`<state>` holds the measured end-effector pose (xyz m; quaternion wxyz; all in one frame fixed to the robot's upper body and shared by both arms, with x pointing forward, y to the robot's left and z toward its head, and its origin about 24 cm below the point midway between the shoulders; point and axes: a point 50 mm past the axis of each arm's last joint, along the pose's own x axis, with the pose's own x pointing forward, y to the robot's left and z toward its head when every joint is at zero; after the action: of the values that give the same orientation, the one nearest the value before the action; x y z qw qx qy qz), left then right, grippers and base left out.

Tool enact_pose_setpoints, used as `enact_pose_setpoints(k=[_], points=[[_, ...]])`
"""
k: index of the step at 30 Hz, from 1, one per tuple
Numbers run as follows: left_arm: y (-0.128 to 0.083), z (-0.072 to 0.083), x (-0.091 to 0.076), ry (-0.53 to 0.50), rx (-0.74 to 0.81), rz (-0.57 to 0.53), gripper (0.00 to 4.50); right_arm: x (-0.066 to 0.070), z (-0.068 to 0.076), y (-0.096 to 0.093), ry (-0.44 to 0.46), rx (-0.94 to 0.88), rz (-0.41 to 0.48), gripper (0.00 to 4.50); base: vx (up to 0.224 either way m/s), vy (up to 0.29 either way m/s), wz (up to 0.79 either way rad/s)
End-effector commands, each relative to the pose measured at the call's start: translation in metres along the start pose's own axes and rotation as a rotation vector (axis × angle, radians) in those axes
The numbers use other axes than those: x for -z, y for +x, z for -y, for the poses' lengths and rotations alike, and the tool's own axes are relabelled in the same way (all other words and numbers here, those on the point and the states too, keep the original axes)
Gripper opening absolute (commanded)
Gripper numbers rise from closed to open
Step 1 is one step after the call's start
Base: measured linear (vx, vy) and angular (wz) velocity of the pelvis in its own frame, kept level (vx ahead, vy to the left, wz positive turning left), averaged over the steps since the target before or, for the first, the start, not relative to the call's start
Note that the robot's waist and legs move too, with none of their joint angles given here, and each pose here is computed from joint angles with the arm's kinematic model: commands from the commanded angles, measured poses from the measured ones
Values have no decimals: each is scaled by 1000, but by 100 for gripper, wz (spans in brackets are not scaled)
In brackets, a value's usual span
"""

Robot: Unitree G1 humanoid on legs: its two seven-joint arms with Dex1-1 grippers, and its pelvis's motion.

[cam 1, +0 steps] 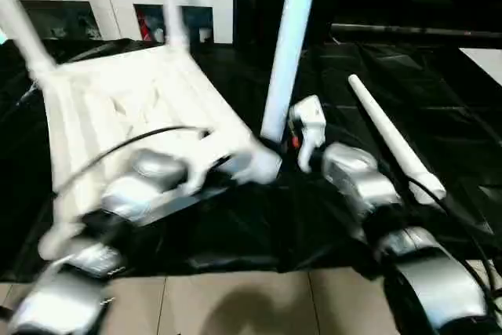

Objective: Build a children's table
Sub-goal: Insert table leg to table base

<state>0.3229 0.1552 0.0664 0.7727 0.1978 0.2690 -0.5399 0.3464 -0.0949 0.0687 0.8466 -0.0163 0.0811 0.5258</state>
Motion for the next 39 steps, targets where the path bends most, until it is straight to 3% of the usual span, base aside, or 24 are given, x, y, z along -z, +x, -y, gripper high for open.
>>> enact_pose_setpoints(k=[1, 6, 15, 20, 21, 27, 33, 39], points=[[3, 18, -25, 103, 226, 88, 0, 56, -3, -25, 156, 21, -246, 188, 0, 0, 0], [-4, 22, -19, 109, 292, 57, 0, 54, -4, -30, 160, -33, -255, 188, 0, 0, 0], [-4, 20, -19, 110, 263, 55, 0, 57, -7, -31, 143, -52, -297, 188, 0, 0, 0], [10, 6, -21, 76, 73, 55, 0, 67, 7, -26, 112, 272, -325, 188, 0, 0, 0], [16, 1, -24, 39, 12, 69, 0, 69, 12, -25, 147, 402, -311, 188, 0, 0, 0], [38, -11, -36, -111, -191, 90, 0, 69, 21, -18, 229, 692, -291, 188, 0, 0, 0], [68, -1, -58, -178, -265, 93, 0, 62, 22, -1, 265, 896, -289, 188, 0, 0, 0], [73, 0, -61, -177, -281, 85, 0, 60, 20, 4, 249, 916, -303, 188, 0, 0, 0]])
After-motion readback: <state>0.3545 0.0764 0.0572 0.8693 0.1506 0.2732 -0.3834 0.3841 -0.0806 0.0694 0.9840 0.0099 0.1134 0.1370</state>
